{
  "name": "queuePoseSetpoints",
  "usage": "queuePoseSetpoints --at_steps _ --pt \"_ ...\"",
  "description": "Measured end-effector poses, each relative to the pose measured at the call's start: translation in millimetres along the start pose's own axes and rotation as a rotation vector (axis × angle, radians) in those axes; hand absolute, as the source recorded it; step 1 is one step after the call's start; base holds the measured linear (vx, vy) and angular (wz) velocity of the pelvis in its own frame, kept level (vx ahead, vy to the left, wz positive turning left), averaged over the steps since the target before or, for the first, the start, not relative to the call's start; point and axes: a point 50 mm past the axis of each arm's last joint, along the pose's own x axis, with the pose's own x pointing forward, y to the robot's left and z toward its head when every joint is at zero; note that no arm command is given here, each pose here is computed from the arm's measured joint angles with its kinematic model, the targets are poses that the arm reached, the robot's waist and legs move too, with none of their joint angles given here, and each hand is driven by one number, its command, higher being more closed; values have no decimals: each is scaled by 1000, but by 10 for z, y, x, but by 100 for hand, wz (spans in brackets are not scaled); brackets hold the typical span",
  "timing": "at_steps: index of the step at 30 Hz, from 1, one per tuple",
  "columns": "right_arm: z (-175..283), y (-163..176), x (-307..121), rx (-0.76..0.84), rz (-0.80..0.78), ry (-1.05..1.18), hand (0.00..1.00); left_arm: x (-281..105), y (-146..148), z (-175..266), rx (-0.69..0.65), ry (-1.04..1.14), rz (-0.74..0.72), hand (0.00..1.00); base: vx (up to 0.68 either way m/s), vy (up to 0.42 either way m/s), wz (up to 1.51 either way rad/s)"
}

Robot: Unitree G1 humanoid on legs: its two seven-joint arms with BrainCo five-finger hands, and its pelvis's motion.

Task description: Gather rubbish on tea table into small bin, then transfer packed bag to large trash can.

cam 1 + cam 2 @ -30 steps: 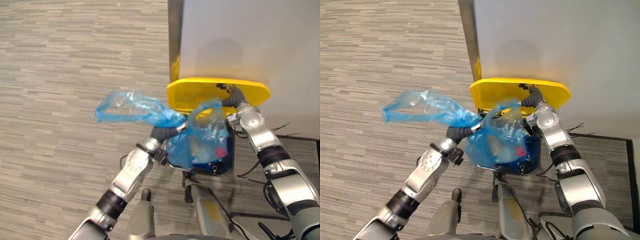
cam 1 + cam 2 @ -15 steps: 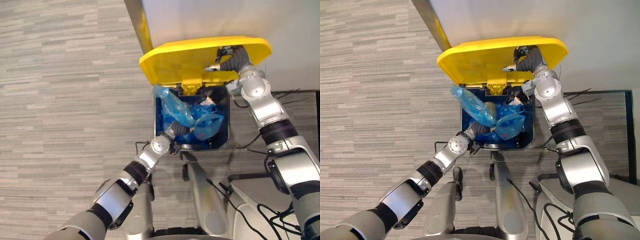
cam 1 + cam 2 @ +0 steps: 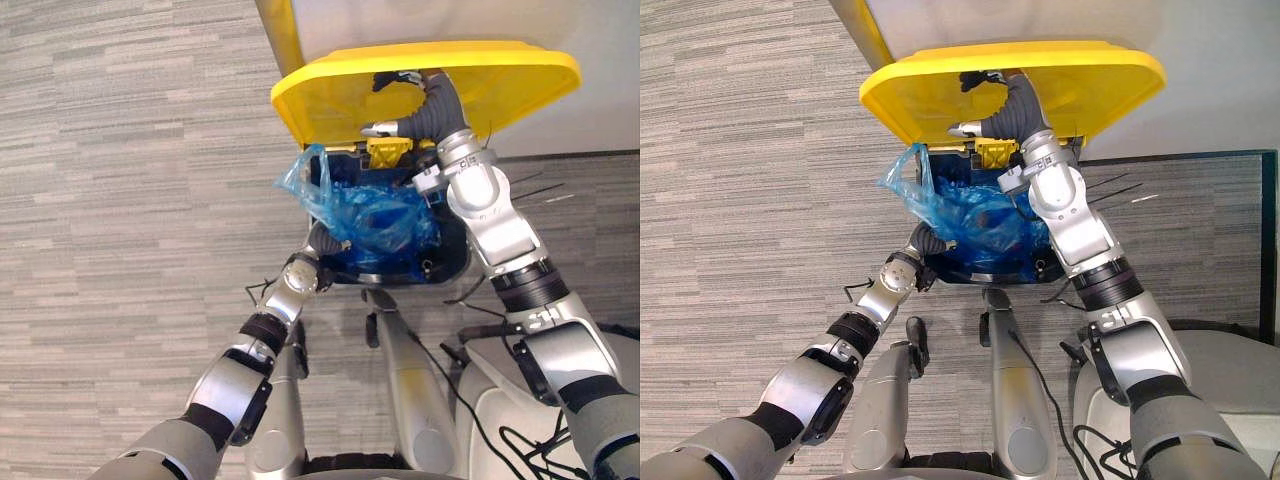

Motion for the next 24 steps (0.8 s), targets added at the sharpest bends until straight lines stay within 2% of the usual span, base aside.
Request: queuePoseSetpoints --at_steps 6,12,16,21,24 --pt "-149 152 -185 33 23 58 0 -72 82 38 14 -59 17 0 50 32 -6" --pt "-665 192 -770 51 28 293 0 -411 70 -303 -33 -44 6 0 18 -2 31" --pt "-932 182 -1222 51 12 442 0 -889 285 -940 -167 130 94 0 -26 -10 27" --pt "-1161 363 -2040 115 60 663 0 -1877 471 -1741 -399 425 307 0 -104 21 -16" --pt "-1211 445 -2546 132 105 812 0 -2323 482 -1939 -476 528 397 0 -161 -51 -6"
